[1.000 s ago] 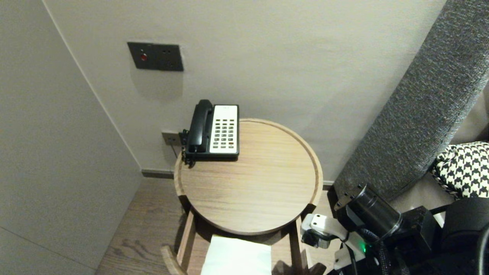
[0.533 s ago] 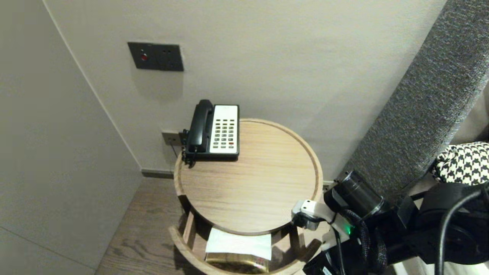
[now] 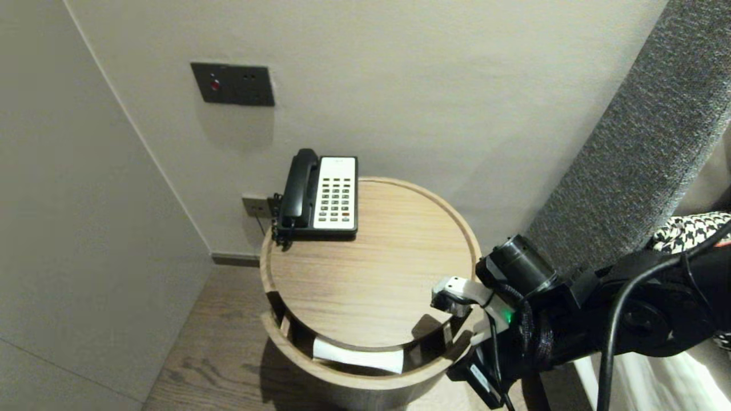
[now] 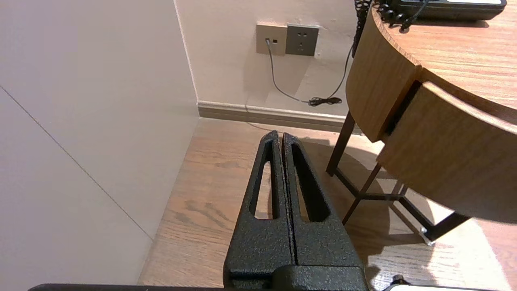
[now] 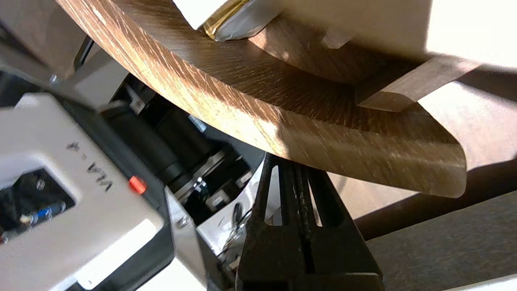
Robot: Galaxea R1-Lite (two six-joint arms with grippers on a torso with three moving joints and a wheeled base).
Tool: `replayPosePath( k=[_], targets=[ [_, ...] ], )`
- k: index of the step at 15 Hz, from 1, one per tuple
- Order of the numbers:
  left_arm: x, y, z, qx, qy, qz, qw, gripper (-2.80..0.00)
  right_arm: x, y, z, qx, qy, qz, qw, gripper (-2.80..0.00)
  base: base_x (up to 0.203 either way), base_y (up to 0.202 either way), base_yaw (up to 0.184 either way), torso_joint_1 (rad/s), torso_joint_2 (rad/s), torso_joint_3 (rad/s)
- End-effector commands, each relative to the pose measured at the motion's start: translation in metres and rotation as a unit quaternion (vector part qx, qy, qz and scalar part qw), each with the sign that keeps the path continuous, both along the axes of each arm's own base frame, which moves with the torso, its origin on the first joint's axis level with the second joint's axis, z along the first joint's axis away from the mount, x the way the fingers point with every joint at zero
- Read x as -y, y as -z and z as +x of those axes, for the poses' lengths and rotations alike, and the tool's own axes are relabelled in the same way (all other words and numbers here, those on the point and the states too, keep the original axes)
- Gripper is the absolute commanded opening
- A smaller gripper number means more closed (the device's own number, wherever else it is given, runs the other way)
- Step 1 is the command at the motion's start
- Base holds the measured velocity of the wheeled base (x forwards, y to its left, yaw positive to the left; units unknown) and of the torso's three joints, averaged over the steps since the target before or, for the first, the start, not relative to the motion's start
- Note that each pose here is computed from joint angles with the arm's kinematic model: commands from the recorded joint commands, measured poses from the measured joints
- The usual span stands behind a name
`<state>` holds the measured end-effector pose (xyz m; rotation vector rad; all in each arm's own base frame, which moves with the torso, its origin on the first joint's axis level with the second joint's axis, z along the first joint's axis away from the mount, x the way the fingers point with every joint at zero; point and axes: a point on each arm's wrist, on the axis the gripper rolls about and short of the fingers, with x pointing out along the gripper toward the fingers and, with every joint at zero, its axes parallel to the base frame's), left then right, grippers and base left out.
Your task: Close the nightstand drawer
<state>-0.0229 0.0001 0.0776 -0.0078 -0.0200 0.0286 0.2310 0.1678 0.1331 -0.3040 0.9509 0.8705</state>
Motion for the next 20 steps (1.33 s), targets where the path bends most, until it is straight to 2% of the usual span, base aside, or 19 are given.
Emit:
replayPosePath(
  k=[1,20],
  targets=[
    [0.0,0.0,0.0,0.001,0.0,0.0,1.0,-2.8,0.0,-0.001,0.006,0.002,0.004,0.002,1.0,-2.8,0.0,0.0,0.0,0.0,0.0,0.0],
    [0.0,0.0,0.0,0.001,-0.001,0.0,1.0,-2.8,-0.002,-0.004,0.032,0.015,0.026,0.01,1.0,-2.8,0.0,0.0,0.0,0.0,0.0,0.0]
  ],
)
